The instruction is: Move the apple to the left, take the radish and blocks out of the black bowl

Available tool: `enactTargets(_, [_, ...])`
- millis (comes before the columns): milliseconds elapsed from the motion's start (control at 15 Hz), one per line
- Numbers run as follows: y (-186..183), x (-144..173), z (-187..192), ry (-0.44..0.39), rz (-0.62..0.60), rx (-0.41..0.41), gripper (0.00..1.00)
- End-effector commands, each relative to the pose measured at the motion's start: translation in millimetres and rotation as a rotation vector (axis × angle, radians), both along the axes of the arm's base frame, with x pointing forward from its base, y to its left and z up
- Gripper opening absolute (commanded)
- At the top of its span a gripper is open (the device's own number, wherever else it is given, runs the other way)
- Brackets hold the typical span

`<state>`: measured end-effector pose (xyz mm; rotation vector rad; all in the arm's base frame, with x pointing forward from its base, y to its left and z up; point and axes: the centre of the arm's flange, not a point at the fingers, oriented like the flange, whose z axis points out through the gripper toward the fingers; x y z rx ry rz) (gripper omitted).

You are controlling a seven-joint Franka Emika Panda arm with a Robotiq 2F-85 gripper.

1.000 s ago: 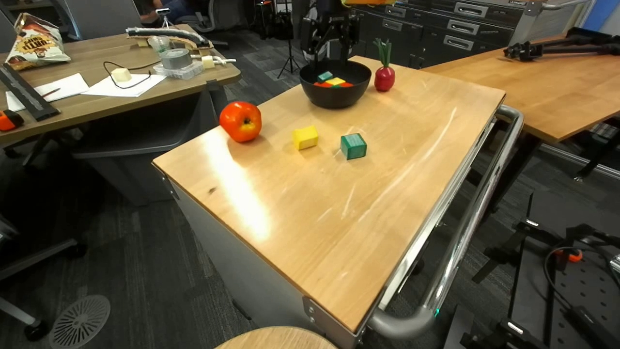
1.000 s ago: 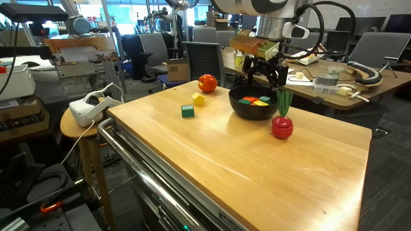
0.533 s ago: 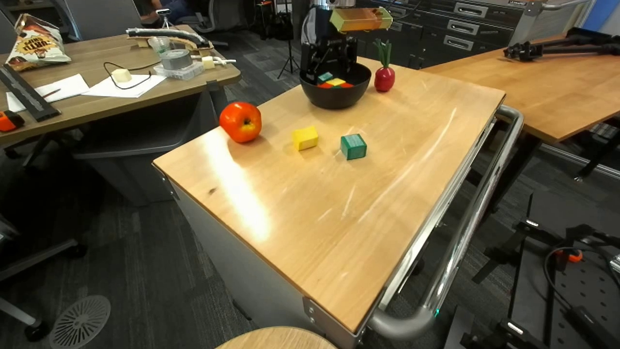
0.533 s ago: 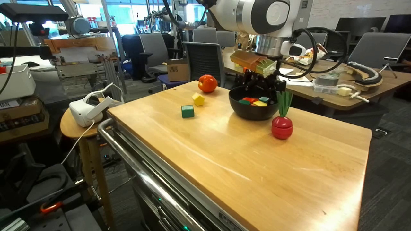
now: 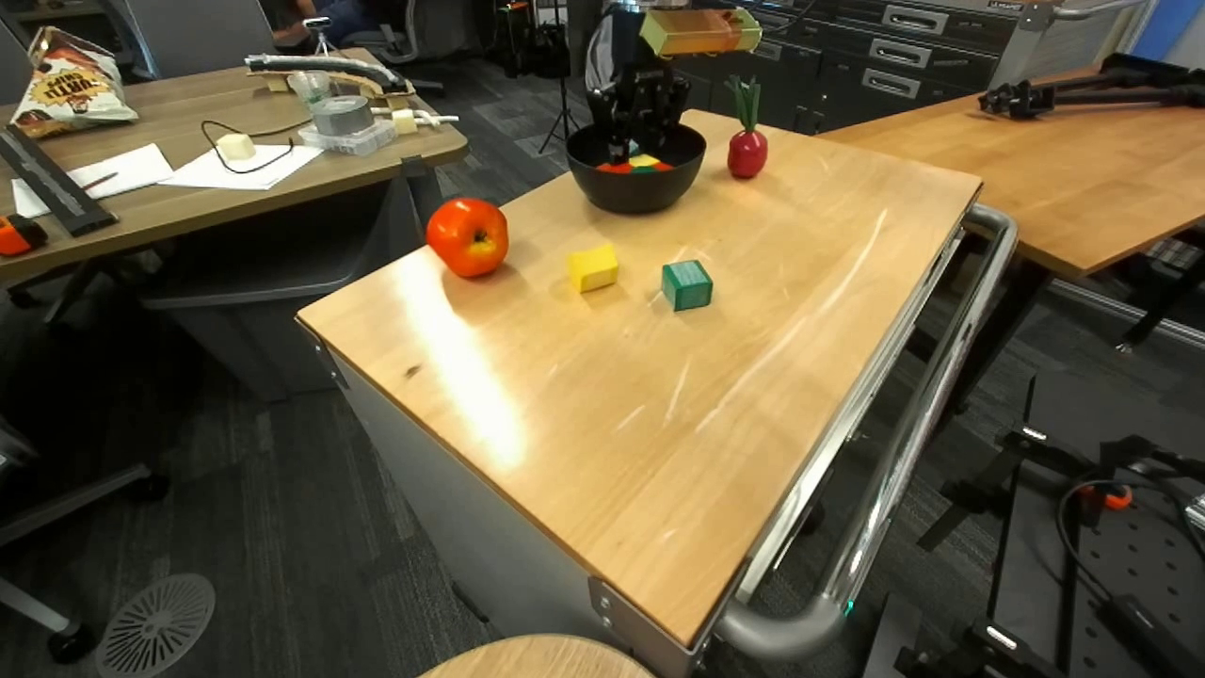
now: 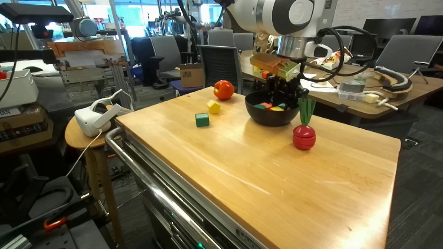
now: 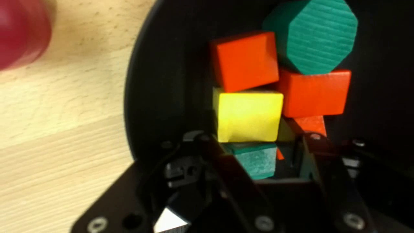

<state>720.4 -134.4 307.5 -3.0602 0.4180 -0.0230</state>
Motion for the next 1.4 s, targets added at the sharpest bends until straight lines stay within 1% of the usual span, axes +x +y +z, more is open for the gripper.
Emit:
enactTargets(0, [1.3, 4.9, 2.2, -0.017, -0.013, 0.001, 0.20])
enactTargets(333, [1.3, 4.5, 4.7, -0.016, -0.017, -0.003, 0.20])
enactTargets(533, [3.7, -2.1, 19.7, -0.032, -0.005, -0.003, 0.20])
enactTargets(867, [16.4, -35.4, 86.6, -0.105, 0.052, -0.005, 0.20])
enactTargets(1067, [27.2, -60.5, 117.6, -0.109, 0.073, 0.005, 0.20])
enactTargets(1200, [41.5, -83.3, 120.4, -0.099, 0.074, -0.005, 0.20])
enactTargets(1333, [59.1, -106.9, 104.0, -0.051, 0.071, 0.005, 0.20])
